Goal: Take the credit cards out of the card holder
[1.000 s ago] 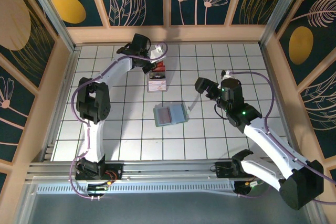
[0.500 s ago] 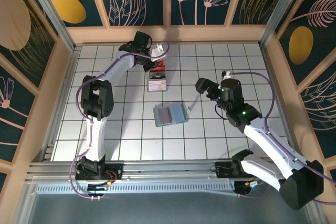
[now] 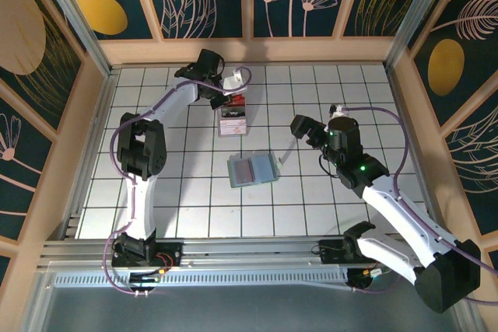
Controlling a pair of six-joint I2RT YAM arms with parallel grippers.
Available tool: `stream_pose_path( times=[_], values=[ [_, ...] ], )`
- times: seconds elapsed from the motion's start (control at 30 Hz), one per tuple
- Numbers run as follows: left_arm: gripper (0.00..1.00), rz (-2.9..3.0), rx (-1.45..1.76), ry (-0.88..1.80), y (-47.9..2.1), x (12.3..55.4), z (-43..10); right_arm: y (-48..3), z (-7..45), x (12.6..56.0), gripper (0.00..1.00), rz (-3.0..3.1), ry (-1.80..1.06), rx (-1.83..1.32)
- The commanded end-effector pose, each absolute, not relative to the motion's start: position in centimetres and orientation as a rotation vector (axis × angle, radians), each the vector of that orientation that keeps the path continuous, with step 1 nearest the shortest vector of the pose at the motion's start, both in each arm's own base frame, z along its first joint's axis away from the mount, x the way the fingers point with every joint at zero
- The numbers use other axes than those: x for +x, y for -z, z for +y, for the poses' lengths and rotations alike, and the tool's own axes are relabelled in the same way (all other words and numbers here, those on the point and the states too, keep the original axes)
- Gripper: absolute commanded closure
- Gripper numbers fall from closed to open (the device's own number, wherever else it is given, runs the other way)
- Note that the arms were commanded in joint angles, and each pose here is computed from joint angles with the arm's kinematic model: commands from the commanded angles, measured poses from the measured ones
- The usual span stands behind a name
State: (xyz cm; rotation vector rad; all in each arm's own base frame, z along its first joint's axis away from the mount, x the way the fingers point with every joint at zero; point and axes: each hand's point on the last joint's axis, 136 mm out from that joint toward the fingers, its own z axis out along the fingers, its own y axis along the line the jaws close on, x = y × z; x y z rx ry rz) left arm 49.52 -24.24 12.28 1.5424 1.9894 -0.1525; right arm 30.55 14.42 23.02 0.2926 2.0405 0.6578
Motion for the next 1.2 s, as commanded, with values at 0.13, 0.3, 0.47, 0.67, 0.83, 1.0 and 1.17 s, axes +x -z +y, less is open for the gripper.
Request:
stream_pose_path(
  times=[0.13,0.3,0.47,0.67,0.83,1.0,1.17],
  values=[
    [1.00,1.842,1.659,0.121,-14.8,48.6,-23.4,-23.9,14.4,30.7,0.01,2.020,-0.689,0.315],
    [1.00,1.832,1.673,0.128,-14.2,49.1,-23.7,-23.9,14.4,30.8,0.01,2.024,-0.688,0.322],
    [1.00,1.835,1.698,0.179,-13.4,49.1,-24.2,-23.9,14.1,30.7,0.01,2.027,-0.672,0.333],
    [1.00,1.851,1.728,0.215,-12.2,49.0,-24.4,-24.2,13.9,30.8,0.01,2.023,-0.656,0.335],
    [1.00,1.863,1.742,0.223,-11.5,48.9,-24.4,-24.0,13.8,30.8,0.01,2.026,-0.649,0.340],
    [1.00,1.875,1.742,0.213,-10.7,49.5,-24.4,-24.3,13.9,30.8,0.01,2.025,-0.652,0.334],
    [1.00,1.893,1.747,0.216,-9.9,49.9,-24.4,-23.9,13.8,30.7,0.01,2.032,-0.649,0.341]
  ],
)
